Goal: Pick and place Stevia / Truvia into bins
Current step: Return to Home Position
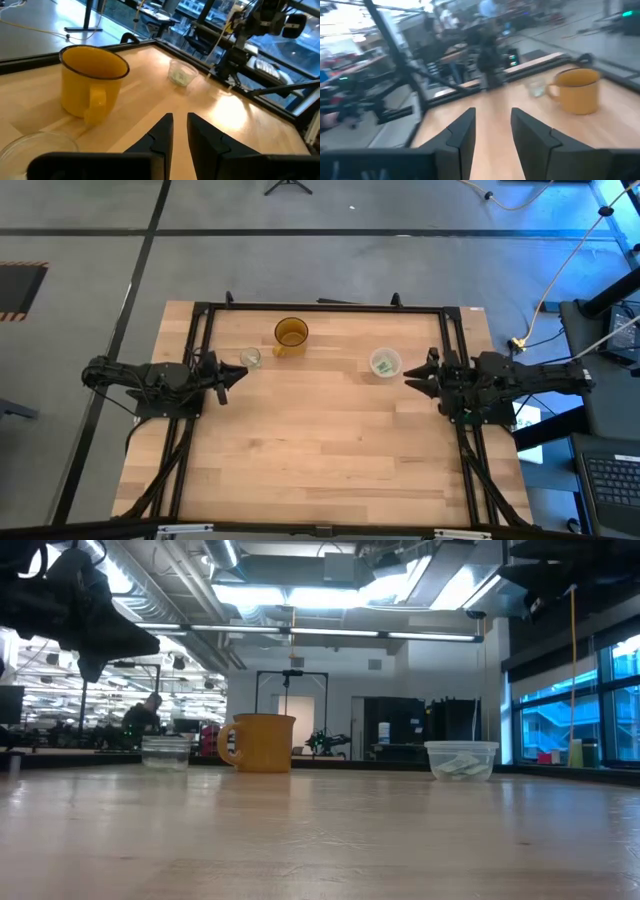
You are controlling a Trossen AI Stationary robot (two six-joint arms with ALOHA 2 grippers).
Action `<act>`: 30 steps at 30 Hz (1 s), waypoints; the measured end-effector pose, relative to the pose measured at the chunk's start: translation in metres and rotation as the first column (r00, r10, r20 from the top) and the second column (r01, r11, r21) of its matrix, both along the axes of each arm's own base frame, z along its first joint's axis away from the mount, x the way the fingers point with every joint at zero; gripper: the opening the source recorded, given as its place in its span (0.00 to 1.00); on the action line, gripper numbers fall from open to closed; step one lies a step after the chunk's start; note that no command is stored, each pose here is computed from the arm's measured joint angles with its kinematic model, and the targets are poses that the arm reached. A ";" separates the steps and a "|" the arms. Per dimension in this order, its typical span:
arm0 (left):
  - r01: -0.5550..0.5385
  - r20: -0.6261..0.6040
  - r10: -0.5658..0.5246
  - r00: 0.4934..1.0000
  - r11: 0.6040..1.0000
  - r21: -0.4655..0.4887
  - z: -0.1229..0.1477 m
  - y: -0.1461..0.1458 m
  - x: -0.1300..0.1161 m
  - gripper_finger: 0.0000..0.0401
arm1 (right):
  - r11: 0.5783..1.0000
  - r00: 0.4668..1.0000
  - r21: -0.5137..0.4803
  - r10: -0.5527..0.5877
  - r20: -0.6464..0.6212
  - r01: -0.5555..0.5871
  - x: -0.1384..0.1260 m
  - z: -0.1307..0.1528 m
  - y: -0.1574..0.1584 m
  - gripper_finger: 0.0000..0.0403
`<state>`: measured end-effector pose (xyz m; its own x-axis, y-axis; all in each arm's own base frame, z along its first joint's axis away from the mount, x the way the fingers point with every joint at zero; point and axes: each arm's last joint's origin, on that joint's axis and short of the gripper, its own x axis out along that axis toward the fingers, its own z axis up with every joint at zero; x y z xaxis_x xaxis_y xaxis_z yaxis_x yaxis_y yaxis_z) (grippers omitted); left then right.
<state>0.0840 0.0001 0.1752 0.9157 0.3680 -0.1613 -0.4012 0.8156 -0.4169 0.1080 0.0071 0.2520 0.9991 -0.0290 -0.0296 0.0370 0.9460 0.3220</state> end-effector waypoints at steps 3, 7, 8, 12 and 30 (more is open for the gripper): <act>0.005 -0.006 -0.005 1.000 1.000 0.009 0.000 0.000 0.000 0.12 | 0.998 0.999 0.028 0.054 0.003 -0.054 -0.001 0.000 0.002 0.32; 0.001 -0.011 -0.001 1.000 1.000 0.025 0.000 0.000 0.000 0.12 | 0.998 0.999 0.034 0.052 0.003 -0.052 -0.001 0.000 0.001 0.32; 0.001 -0.011 -0.001 1.000 1.000 0.026 0.000 0.000 0.000 0.12 | 0.998 0.999 0.035 0.049 0.002 -0.049 -0.001 0.000 0.001 0.32; -0.024 -0.018 0.025 1.000 0.999 0.042 0.000 0.001 0.000 0.12 | 0.999 1.000 0.034 0.007 0.002 -0.007 -0.001 0.000 0.000 0.32; -0.237 -0.046 0.247 0.968 0.959 0.157 0.000 0.012 -0.003 0.09 | 0.936 0.938 -0.074 -0.343 0.040 0.345 -0.031 0.000 -0.028 0.32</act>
